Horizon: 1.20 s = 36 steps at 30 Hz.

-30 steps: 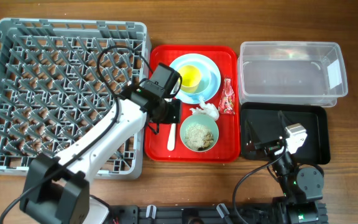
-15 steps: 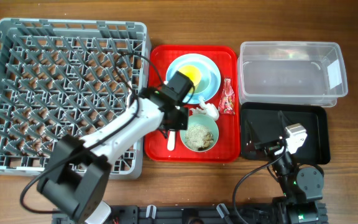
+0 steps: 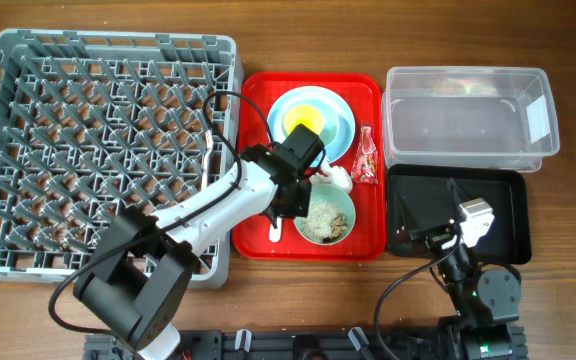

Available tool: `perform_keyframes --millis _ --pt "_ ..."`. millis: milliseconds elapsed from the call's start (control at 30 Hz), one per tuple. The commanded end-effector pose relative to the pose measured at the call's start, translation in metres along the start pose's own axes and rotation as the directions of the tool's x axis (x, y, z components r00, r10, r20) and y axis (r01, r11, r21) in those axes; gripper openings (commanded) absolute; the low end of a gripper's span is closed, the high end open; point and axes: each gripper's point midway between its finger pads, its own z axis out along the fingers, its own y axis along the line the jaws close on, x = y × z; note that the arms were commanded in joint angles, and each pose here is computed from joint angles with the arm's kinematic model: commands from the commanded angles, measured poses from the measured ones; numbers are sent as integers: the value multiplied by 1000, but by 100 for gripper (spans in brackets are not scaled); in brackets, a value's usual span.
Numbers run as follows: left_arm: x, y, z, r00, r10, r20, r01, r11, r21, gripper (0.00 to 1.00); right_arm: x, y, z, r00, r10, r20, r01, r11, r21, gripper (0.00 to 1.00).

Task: Sort waste into correct bins and load items into the dishwasher rack
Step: 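Lower the left gripper and grasp the white plastic spoon, then lift the spoon with the left gripper and carry it to the rack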

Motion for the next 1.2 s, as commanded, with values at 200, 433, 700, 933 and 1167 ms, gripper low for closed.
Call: perform_keyframes --millis 200,433,700,933,1167 --pt "-7 18 8 999 -9 41 13 994 -105 23 0 1 0 1000 4 3 -4 1000 -4 100" --pt "-5 20 20 1000 -9 17 11 993 -121 22 0 1 0 1000 4 3 -4 1000 -4 100" --pt "-7 20 23 1000 -9 26 12 992 -125 19 0 1 0 1000 4 3 -4 1000 -4 100" --pt "-10 21 23 999 -8 39 13 991 -133 17 0 1 0 1000 4 3 -4 1000 -4 100" --pt "-8 23 27 1000 -8 27 12 990 -141 17 0 1 0 1000 4 3 -4 1000 -4 100"
